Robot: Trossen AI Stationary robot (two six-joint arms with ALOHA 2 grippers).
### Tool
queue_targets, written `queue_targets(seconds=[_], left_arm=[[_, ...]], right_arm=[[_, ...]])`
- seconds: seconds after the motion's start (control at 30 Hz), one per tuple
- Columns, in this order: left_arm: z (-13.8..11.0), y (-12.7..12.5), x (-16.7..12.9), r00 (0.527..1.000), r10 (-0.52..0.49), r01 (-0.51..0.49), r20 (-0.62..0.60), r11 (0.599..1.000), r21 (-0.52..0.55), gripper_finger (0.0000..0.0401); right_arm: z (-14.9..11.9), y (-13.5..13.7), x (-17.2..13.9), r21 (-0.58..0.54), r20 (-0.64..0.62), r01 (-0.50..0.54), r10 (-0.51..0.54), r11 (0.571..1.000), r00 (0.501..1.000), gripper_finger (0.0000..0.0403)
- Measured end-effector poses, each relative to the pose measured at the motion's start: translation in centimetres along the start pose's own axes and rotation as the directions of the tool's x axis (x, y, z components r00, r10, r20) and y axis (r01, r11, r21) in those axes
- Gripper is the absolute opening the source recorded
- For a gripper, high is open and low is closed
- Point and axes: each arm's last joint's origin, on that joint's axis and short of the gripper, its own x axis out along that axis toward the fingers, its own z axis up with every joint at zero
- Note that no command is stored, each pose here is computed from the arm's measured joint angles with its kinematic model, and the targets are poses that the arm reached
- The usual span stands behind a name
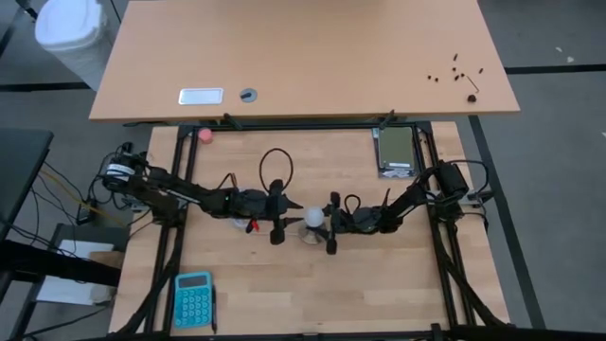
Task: Screw lightbulb
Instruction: Insert the lightbulb into the lamp holder
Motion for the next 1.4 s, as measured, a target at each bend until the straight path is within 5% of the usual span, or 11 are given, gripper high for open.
queue_targets(seconds=[0.4,1.0,1.4], left_arm=[[0.2,-0.1,0.0,1.000,-0.016,0.016,0.025,1.000,0.017,0.0166],[0.2,0.2,0.0,1.000,0.001,0.000,0.018,0.999,-0.037,0.0166],[-1.1,-1.4,-0.3,0.993,-0.045,0.052,-0.106,0.996,0.066,0.0166]], right_arm=[[0.0,0.2,0.0,-0.025,0.000,-0.063,0.063,0.998,0.998,0.0304],[0.1,0.3,0.0,-0.040,0.006,-0.066,0.066,0.997,0.998,0.0306],[0.0,0.3,-0.1,-0.036,-0.003,-0.063,0.063,0.997,0.998,0.0306]])
